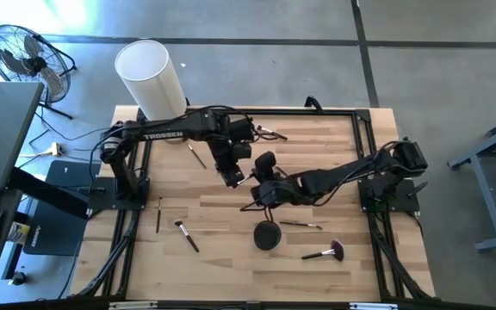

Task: Pick & Place Makeup Supplies
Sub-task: Put the makeup brush into the black makeup holder

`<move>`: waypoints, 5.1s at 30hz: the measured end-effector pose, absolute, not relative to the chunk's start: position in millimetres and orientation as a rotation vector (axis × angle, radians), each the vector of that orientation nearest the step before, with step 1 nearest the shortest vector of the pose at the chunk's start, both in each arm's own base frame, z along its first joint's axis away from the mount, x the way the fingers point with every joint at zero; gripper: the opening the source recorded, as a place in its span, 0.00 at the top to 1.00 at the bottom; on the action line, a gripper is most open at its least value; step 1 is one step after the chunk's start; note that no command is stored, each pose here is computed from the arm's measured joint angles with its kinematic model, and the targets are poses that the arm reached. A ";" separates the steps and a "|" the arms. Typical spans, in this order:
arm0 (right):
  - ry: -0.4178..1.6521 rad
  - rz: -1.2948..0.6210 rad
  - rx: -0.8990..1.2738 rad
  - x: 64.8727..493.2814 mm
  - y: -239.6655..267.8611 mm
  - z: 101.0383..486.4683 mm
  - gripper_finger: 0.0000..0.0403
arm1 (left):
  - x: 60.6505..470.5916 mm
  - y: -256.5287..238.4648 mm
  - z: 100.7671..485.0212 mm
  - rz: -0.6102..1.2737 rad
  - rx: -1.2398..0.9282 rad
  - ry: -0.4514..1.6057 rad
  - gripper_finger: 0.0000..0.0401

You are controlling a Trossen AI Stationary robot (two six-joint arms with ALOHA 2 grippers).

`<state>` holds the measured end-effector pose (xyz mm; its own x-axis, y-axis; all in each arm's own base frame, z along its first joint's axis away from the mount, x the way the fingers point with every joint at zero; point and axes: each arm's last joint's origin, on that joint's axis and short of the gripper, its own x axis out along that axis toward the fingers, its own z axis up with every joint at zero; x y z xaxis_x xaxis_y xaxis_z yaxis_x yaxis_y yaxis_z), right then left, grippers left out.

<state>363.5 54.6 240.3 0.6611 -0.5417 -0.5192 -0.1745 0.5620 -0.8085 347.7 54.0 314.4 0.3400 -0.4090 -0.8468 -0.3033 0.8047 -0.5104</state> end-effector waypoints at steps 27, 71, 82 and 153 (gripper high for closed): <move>0.637 -0.490 0.093 249.2 81.7 200.5 0.90 | 291.8 16.3 319.2 0.189 -0.255 1.094 0.65; 0.115 -0.336 0.367 294.6 183.4 175.8 0.62 | 200.5 -49.8 246.2 0.024 -0.367 0.588 0.65; 0.248 -0.375 0.446 288.7 121.2 221.9 0.98 | 200.9 -49.5 246.6 -0.037 -0.132 0.576 0.70; 1.443 -0.508 0.414 390.8 -131.5 133.9 0.72 | 144.8 -22.3 239.2 0.149 -0.143 0.327 1.00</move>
